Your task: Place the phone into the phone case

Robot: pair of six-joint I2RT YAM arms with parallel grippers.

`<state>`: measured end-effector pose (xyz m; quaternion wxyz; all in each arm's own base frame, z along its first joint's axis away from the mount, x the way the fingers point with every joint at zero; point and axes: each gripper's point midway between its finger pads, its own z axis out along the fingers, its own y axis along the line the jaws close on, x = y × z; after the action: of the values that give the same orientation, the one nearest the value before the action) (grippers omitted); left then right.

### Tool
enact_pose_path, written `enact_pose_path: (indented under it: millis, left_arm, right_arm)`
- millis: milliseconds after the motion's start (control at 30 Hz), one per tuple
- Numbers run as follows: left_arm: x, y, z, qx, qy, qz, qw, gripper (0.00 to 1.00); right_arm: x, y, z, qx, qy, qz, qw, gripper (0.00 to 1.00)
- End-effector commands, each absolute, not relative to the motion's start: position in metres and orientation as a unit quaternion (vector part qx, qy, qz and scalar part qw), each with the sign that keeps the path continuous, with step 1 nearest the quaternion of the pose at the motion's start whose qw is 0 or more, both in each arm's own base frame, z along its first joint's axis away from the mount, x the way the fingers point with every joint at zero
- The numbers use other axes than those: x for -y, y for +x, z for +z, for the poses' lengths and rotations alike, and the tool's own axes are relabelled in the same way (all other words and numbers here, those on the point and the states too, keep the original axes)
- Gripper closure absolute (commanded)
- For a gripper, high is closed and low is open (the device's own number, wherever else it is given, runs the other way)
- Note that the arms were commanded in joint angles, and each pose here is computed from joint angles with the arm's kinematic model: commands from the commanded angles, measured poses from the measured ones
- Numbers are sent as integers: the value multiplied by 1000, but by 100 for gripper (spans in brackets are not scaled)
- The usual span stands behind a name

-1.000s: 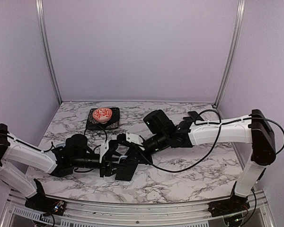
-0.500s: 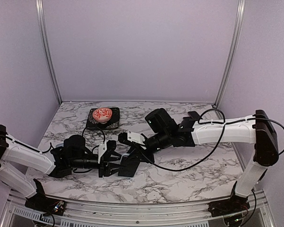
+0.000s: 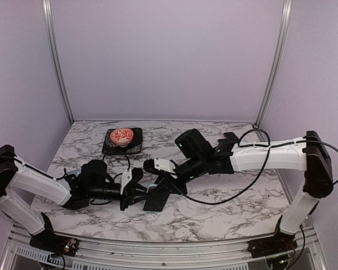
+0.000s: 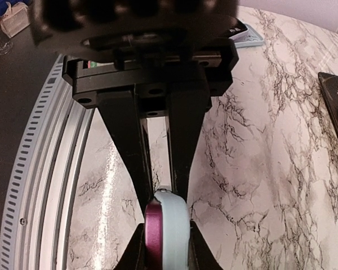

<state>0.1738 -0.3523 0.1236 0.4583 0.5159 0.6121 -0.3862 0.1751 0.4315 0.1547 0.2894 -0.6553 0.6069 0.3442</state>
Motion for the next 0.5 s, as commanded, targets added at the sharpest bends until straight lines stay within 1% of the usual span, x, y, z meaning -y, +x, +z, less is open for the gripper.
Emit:
enact_pose_path:
  millis: [0, 33, 67, 100, 133, 167, 233, 333, 400, 467]
  left_arm:
    - [355, 180, 116, -619, 524, -360, 461, 100]
    - [353, 180, 115, -618, 526, -357, 463, 100]
    - [351, 178, 114, -617, 527, -355, 463, 100]
    - [350, 178, 113, -617, 528, -353, 464, 100]
    - [348, 177, 112, -617, 530, -352, 464, 100]
    - [347, 176, 111, -617, 530, -351, 463, 100]
    - [346, 175, 110, -618, 531, -351, 462, 100]
    - [346, 175, 110, -619, 530, -353, 461, 100]
    - [346, 173, 109, -617, 531, -356, 458, 100]
    - [346, 171, 109, -615, 533, -359, 456, 100]
  right_arm:
    - [-438, 177, 185, -596, -639, 365, 323, 62]
    - [-435, 177, 184, -598, -637, 367, 319, 45]
    - [-432, 179, 186, -601, -631, 369, 323, 32]
    - [-428, 180, 187, -605, -623, 372, 327, 24]
    - [-421, 180, 181, -612, -614, 376, 327, 18]
    - [-416, 182, 182, -616, -603, 382, 334, 15]
    - [-407, 184, 179, -622, -583, 392, 344, 15]
    - [-402, 185, 174, -625, -567, 401, 357, 20]
    - [-402, 183, 167, -626, -561, 409, 356, 25]
    - [-404, 183, 162, -626, -557, 416, 353, 35]
